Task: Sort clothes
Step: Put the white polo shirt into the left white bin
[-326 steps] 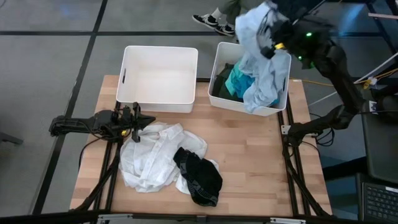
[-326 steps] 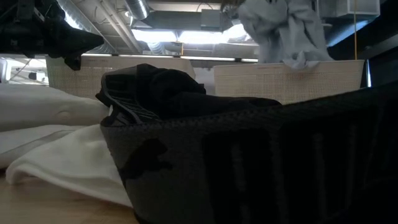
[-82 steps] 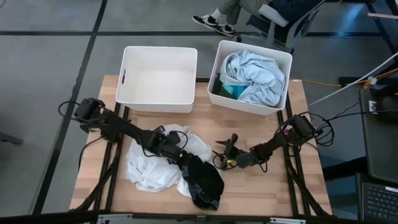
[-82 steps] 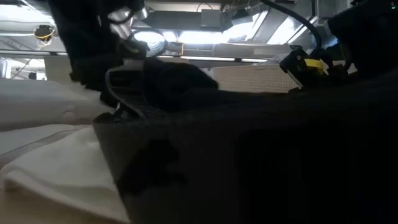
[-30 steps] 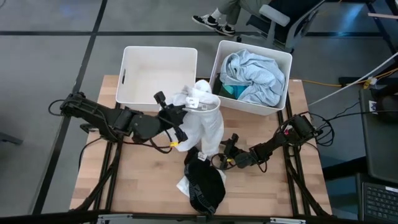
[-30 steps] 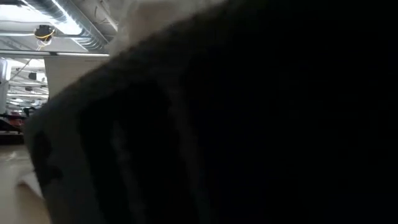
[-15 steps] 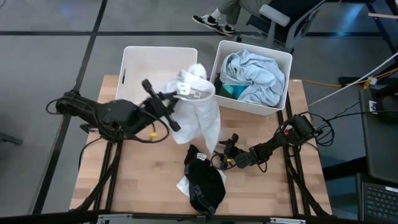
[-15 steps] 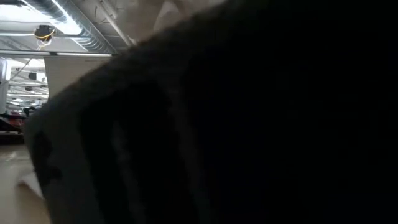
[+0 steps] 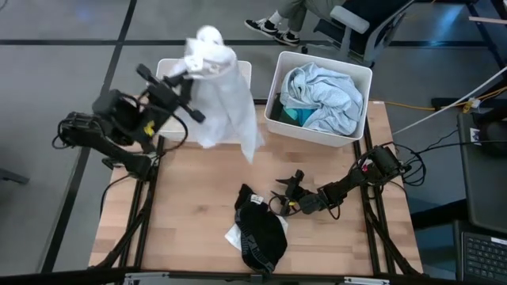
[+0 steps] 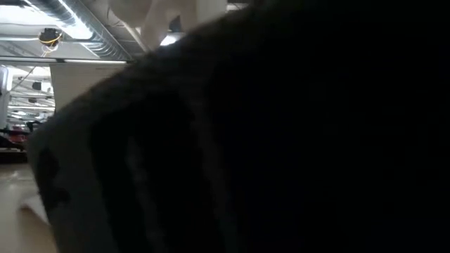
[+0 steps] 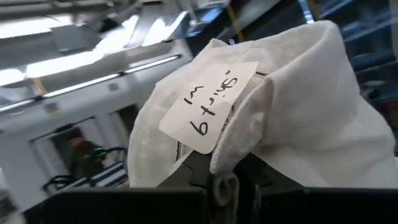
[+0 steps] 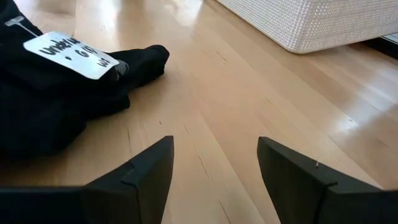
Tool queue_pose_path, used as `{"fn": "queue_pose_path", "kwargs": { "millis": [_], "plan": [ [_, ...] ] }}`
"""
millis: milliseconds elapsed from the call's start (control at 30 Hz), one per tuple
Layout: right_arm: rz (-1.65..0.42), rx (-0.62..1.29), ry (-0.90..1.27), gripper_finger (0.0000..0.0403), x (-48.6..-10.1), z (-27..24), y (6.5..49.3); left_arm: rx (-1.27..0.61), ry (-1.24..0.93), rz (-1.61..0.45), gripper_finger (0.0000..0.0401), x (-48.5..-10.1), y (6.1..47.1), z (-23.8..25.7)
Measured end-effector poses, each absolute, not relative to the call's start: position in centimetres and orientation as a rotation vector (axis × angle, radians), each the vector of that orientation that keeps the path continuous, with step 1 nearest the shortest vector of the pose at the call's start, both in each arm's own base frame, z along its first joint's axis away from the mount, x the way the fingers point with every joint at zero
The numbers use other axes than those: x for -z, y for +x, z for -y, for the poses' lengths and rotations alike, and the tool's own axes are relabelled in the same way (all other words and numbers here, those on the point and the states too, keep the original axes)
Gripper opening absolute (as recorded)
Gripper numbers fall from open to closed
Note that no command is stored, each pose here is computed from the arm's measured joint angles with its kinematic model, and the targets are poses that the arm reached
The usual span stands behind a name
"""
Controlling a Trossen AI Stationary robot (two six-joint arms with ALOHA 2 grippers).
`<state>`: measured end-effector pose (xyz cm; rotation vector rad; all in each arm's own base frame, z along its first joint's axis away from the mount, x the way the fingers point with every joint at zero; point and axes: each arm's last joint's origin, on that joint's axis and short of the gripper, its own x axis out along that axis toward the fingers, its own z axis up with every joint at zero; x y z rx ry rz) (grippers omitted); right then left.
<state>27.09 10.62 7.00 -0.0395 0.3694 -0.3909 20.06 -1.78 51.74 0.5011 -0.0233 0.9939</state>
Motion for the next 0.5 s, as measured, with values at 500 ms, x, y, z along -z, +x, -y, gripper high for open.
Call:
{"fn": "queue_pose_path", "kwargs": {
  "millis": [500],
  "plan": [
    [-0.369, 0.391, -0.039, 0.0232, -7.0, -10.6, 27.1, -1.32, 0.718, -0.141, 0.0018, -53.0, 17.0, -4.4]
  ]
}}
